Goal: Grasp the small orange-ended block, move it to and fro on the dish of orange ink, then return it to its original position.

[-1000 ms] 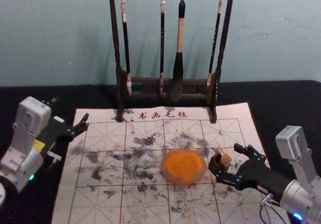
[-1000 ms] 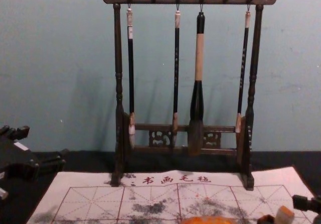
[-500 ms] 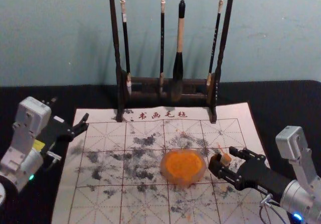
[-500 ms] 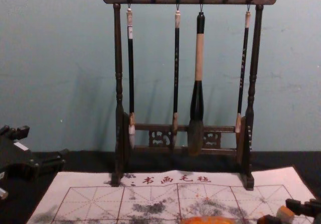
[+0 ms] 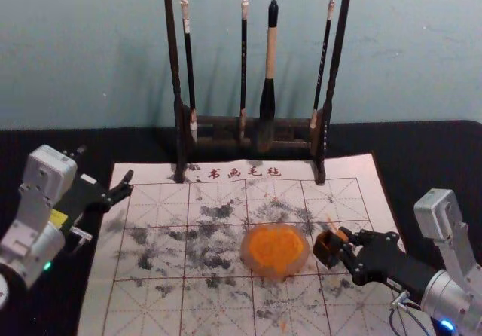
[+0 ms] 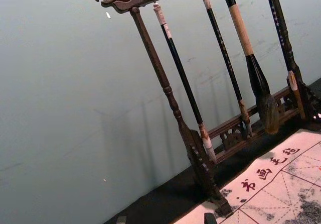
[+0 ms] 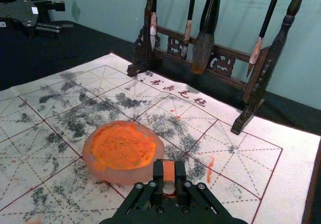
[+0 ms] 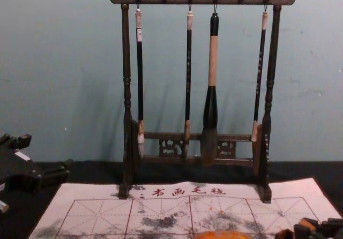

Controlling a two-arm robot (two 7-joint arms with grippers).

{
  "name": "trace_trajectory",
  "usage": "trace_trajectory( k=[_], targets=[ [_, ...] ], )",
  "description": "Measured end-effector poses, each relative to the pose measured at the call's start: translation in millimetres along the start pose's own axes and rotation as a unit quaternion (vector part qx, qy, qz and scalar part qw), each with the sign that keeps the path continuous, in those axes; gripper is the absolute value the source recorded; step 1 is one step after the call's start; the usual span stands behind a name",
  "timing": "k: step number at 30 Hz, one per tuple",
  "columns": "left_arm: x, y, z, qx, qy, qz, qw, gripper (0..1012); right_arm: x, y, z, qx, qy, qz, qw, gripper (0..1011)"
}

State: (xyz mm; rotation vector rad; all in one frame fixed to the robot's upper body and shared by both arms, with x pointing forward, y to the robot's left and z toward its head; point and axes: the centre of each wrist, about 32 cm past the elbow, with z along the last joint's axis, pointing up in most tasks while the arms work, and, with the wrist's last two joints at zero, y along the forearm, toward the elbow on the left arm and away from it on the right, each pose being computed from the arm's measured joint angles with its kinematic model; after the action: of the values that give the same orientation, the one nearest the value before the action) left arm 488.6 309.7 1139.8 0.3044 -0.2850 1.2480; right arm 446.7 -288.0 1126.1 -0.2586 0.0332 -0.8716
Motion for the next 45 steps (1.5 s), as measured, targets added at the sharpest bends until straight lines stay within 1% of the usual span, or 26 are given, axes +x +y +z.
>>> trace_trajectory(
  k=[1, 3, 21, 26, 39, 45],
  targets=[
    [0.0, 0.0, 0.0, 0.0, 0.0, 0.0, 1.0, 1001, 0.0, 0.0, 0.0, 0.0, 0.0, 0.0, 1.0, 90],
    [0.0, 0.0, 0.0, 0.0, 0.0, 0.0, 1.0, 1001, 0.0, 0.0, 0.0, 0.0, 0.0, 0.0, 1.0, 80],
    [0.0, 0.0, 0.0, 0.0, 0.0, 0.0, 1.0, 1001, 0.0, 0.0, 0.0, 0.0, 0.0, 0.0, 1.0, 80],
    [0.0, 0.0, 0.0, 0.0, 0.0, 0.0, 1.0, 1001, -0.5, -1.5, 0.3, 0.007, -0.003, -0.003, 1.0, 80],
    [0.0, 0.0, 0.0, 0.0, 0.0, 0.0, 1.0, 1001, 1.7, -5.5, 10.1, 0.026, 0.008, -0.003, 0.9996, 79],
    [0.0, 0.0, 0.0, 0.0, 0.0, 0.0, 1.0, 1001, 3.6, -8.3, 21.3, 0.041, 0.013, -0.004, 0.9991, 79]
  ],
)
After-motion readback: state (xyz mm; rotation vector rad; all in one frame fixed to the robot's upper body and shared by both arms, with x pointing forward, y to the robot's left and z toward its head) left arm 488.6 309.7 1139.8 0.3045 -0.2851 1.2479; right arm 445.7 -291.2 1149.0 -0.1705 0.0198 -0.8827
